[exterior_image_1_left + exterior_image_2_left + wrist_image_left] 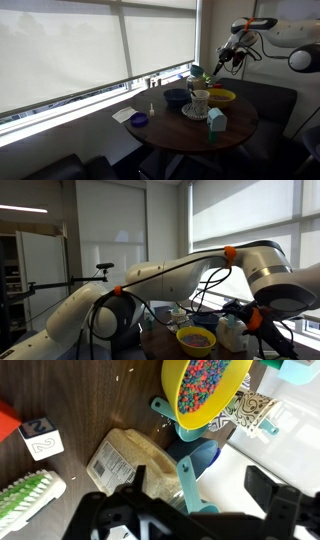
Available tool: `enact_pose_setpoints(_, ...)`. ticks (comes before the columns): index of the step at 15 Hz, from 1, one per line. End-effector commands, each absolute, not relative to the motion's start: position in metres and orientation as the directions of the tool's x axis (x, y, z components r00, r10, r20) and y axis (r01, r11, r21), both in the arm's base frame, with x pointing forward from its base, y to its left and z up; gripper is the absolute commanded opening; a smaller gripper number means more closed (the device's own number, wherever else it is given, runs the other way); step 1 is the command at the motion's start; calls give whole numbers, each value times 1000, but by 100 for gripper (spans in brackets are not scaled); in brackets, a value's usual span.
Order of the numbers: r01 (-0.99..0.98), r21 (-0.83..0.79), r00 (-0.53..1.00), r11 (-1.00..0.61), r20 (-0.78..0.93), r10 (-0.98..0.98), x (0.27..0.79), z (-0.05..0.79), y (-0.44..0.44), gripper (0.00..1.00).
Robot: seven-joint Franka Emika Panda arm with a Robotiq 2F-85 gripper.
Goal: Put the measuring spoon in the yellow bowl
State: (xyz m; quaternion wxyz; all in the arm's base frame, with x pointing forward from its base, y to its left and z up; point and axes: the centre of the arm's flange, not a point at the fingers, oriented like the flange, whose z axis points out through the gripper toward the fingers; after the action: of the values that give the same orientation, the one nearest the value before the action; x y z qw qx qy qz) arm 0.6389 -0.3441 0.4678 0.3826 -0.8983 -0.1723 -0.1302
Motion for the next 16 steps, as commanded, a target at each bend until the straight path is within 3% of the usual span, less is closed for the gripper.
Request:
enact_pose_setpoints(1,455,-659,880,-599,436,188,653,451,-340,100)
enact_pose_setpoints(16,536,-773,844,-339,478,245,666,425,-321,100)
